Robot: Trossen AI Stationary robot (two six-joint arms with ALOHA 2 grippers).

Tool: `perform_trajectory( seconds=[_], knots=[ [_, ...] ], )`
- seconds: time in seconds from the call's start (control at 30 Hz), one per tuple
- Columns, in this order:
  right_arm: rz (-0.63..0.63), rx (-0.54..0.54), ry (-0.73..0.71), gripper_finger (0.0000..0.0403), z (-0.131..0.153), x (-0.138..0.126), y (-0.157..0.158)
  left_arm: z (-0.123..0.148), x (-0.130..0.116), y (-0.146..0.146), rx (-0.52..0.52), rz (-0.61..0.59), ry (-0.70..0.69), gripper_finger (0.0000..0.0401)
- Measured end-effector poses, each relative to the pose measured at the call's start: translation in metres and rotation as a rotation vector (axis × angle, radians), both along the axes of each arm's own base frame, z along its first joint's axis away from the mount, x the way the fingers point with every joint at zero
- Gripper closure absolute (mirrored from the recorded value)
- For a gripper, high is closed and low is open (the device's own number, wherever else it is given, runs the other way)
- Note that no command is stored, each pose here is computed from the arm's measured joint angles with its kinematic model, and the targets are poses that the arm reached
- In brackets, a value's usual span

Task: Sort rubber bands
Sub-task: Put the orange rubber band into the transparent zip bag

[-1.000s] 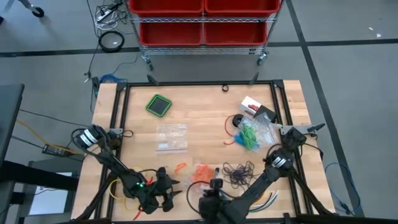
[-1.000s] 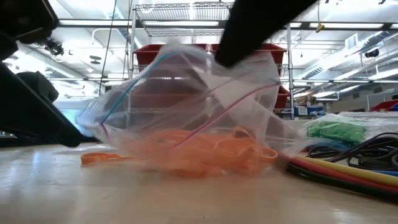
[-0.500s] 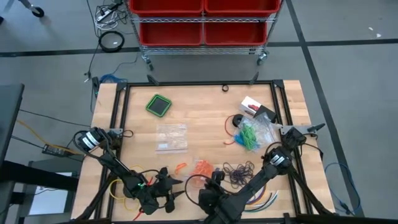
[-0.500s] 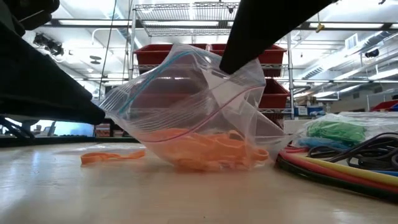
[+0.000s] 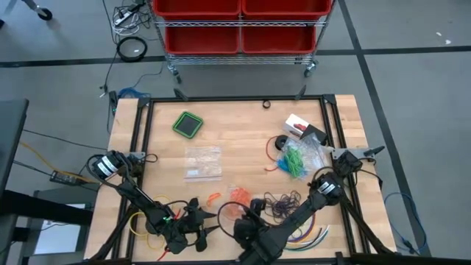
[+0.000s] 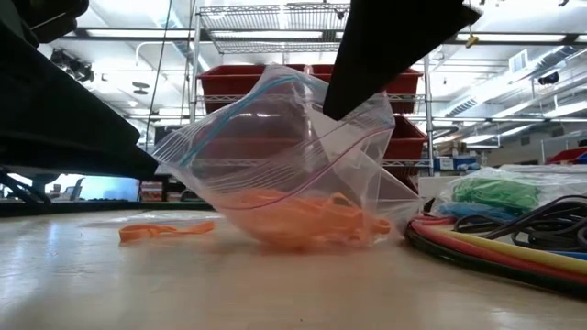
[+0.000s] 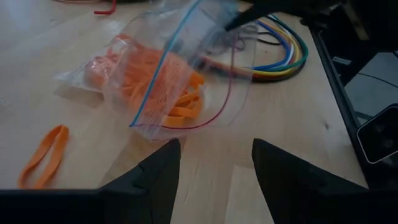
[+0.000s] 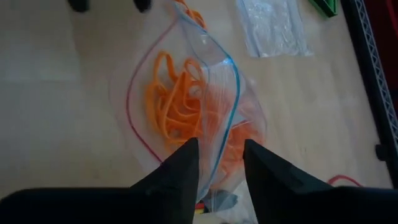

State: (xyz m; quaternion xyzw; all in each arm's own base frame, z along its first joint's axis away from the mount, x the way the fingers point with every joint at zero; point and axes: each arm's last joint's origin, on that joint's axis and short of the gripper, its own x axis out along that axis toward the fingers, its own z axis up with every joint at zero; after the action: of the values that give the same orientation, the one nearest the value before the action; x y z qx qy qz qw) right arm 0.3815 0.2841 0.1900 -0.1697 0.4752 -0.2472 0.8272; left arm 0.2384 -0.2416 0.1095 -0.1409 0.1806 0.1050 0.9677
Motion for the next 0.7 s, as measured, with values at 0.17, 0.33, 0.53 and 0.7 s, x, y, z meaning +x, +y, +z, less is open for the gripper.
perform_trajectory(
  seconds=[0.17,0.33,0.53,0.7],
  knots=[
    [-0.026,-0.023,0.053,0.0346,0.0,0.003,-0.012,0.0,0.0,0.0,0.0,0.0,-0.001,0.0193],
    [-0.052,0.001,0.15,0.0395,0.0,0.005,-0.025,0.0,0.0,0.0,0.017,-0.006,0.001,0.0193],
    [-0.078,0.089,0.246,0.0402,0.014,0.006,-0.041,0.013,-0.004,0.004,0.098,-0.02,0.047,0.0206],
    [-0.072,0.193,0.248,0.0402,0.047,0.004,-0.055,0.038,-0.007,0.009,0.214,-0.017,0.164,0.0217]
  ],
)
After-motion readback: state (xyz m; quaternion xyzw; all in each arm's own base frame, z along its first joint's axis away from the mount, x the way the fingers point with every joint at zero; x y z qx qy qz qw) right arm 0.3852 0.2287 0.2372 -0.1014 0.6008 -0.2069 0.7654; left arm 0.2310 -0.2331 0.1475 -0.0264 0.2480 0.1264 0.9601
